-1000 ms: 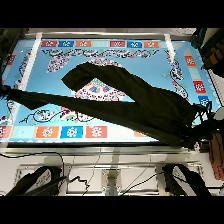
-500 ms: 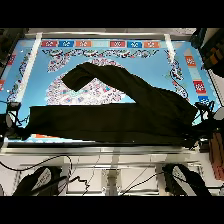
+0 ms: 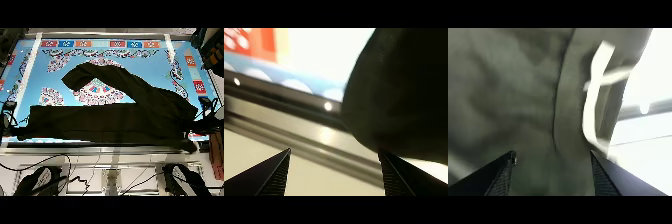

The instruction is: Fold the clothes and pants, and hang the long-sleeved shirts on hangers.

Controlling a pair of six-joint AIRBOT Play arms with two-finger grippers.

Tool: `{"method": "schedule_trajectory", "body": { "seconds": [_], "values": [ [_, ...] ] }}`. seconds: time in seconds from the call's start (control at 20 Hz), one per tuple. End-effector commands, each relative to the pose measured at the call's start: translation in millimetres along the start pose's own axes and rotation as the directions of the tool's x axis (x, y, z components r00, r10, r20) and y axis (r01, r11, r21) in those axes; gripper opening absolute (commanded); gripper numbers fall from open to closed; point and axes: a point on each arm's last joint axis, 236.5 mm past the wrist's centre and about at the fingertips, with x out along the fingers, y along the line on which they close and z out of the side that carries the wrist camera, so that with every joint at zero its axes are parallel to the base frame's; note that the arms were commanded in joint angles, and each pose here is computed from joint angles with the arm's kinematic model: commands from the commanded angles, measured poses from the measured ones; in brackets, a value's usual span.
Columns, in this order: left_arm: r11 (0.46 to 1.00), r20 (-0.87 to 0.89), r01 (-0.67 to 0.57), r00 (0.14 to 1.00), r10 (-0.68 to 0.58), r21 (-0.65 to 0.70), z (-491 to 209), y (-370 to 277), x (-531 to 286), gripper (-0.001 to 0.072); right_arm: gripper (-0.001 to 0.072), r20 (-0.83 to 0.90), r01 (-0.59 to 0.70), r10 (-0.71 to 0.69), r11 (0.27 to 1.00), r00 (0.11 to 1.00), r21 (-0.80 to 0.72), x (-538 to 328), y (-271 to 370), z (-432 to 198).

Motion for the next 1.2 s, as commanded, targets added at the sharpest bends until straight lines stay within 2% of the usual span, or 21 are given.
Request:
{"method": "schedule_trajectory", "body": {
  "seconds": [0.0,0.1,0.15,0.25,0.35,0.5,0.55,0.6,0.65,0.7,0.75,0.8,0.85,0.9,1.15],
  "values": [
    [0.997,0.171,-0.079,0.982,0.082,-0.024,48,32,-24,0.0616,0.0529,0.074,0.01,-0.009,1.0,0.997,0.0,-21,-2,21],
    [0.993,0.238,-0.103,0.965,0.113,-0.055,68,47,-41,0.0616,0.0528,0.037,0.017,-0.016,1.0,0.999,-0.008,-39,-4,14],
    [0.99,0.267,-0.099,0.956,0.122,-0.096,76,52,-47,0.0616,0.0527,0.077,0.034,-0.033,0.999,0.996,-0.016,-47,-8,24],
    [0.978,0.31,-0.055,0.943,0.117,-0.202,87,52,-53,0.0616,0.0515,0.319,0.102,-0.094,0.995,0.943,-0.008,-62,-24,82],
    [0.968,0.33,0.012,0.941,0.073,-0.251,93,40,-55,0.0616,0.0383,0.469,0.075,-0.136,0.987,0.873,0.145,-71,-46,128],
    [0.958,0.368,0.087,0.93,0.02,-0.272,102,26,-58,0.0616,0.0383,0.361,-0.056,-0.069,0.944,0.93,0.325,-29,-80,131],
    [0.948,0.386,0.136,0.922,-0.014,-0.289,107,18,-59,0.0616,0.0375,0.324,-0.134,0.014,0.927,0.946,0.35,-13,-84,128],
    [0.933,0.401,0.19,0.915,-0.055,-0.306,110,8,-61,0.0616,0.0312,0.327,-0.248,0.132,0.906,0.936,0.343,-2,-81,131],
    [0.914,0.413,0.247,0.905,-0.099,-0.323,114,-2,-62,0.0616,0.031,0.365,-0.366,0.244,0.875,0.898,0.316,3,-78,137],
    [0.896,0.422,0.292,0.896,-0.134,-0.335,117,-11,-62,0.0617,0.0315,0.408,-0.468,0.33,0.828,0.852,0.308,7,-78,142],
    [0.877,0.43,0.332,0.887,-0.166,-0.346,120,-19,-63,0.0617,0.0379,0.435,-0.533,0.377,0.779,0.818,0.328,14,-86,143],
    [0.863,0.437,0.361,0.88,-0.188,-0.354,124,-24,-62,0.0617,0.0509,0.432,-0.55,0.384,0.745,0.816,0.376,27,-99,137],
    [0.848,0.451,0.388,0.869,-0.205,-0.362,128,-28,-63,0.0616,0.0576,0.414,-0.549,0.387,0.729,0.824,0.409,41,-108,130],
    [0.832,0.469,0.415,0.856,-0.22,-0.369,135,-33,-63,0.0617,0.0611,0.391,-0.545,0.399,0.728,0.83,0.415,56,-112,124],
    [0.856,0.45,0.471,0.825,-0.342,-0.213,156,-94,-59,0.0618,0.0625,0.373,-0.512,0.371,0.747,0.851,0.425,106,-122,132]
  ]
}}
